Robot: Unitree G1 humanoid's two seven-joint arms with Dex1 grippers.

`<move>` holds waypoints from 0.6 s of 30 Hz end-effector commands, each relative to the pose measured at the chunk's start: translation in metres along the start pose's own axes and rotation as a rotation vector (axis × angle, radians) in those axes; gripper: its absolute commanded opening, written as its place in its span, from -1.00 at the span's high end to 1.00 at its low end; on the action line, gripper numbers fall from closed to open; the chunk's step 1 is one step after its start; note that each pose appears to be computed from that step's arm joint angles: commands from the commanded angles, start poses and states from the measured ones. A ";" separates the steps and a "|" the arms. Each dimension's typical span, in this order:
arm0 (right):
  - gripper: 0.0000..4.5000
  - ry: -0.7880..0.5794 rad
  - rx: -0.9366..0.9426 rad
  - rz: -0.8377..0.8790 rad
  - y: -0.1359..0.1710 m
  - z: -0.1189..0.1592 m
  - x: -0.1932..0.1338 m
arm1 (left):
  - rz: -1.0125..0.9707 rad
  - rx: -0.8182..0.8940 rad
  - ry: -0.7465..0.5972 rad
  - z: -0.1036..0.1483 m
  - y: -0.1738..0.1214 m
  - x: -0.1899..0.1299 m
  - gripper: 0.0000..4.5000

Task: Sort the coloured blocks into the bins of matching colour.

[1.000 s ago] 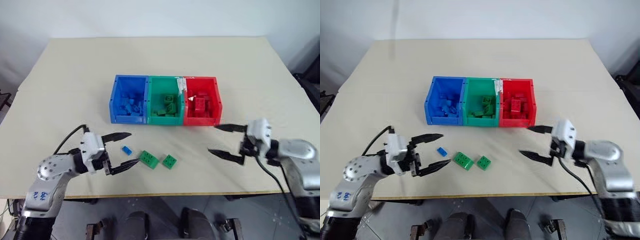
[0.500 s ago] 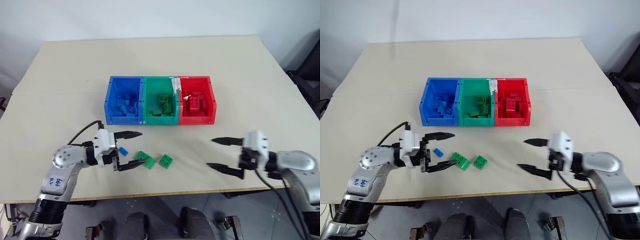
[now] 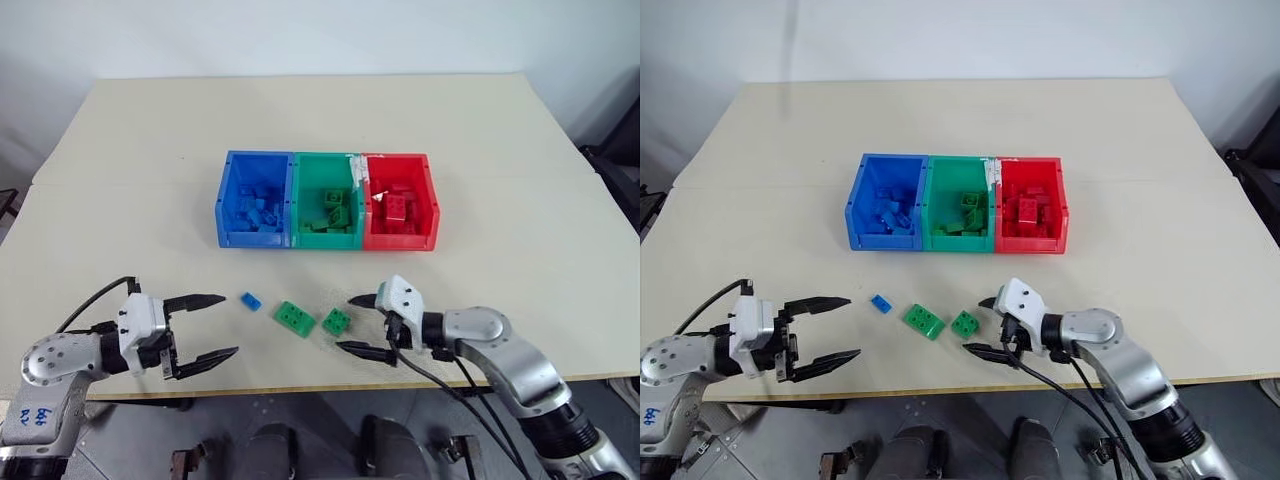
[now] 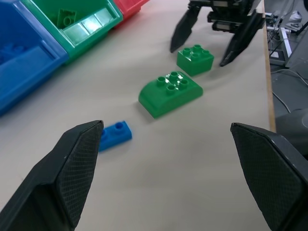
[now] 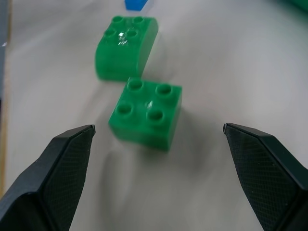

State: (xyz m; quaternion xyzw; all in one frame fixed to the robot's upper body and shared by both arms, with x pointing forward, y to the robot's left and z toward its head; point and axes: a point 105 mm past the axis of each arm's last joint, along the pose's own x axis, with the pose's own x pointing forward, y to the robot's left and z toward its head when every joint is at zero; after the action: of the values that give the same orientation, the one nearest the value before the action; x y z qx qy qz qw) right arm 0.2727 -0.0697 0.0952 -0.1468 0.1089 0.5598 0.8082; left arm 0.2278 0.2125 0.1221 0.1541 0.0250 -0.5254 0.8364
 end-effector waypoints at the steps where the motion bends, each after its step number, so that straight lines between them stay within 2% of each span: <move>1: -0.99 -0.016 -0.010 0.010 0.004 0.003 0.008 | 0.017 0.029 -0.014 0.010 0.001 -0.006 -1.00; 6: -0.99 -0.013 -0.004 -0.004 0.003 0.003 0.015 | 0.034 0.020 -0.032 0.014 0.001 -0.003 -1.00; 7: -0.91 -0.009 -0.001 -0.015 0.002 0.002 0.015 | 0.034 0.018 -0.036 0.014 0.001 -0.002 -1.00; 10: -0.58 -0.007 -0.006 -0.015 0.000 0.003 0.016 | 0.035 0.018 -0.042 0.016 0.002 -0.001 -1.00; 16: 0.35 -0.056 -0.047 -0.005 -0.008 0.016 0.006 | 0.064 0.014 -0.057 0.018 0.004 0.000 -1.00; 18: 0.35 -0.119 -0.043 -0.035 -0.019 0.033 0.000 | 0.111 0.007 -0.081 0.020 0.008 -0.001 -1.00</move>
State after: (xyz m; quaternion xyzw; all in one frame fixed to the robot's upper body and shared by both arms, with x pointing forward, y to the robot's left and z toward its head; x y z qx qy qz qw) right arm 0.2848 -0.0622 0.1013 -0.1456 0.0923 0.5577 0.8119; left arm 0.2316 0.2096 0.1304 0.1379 0.0092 -0.4985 0.8558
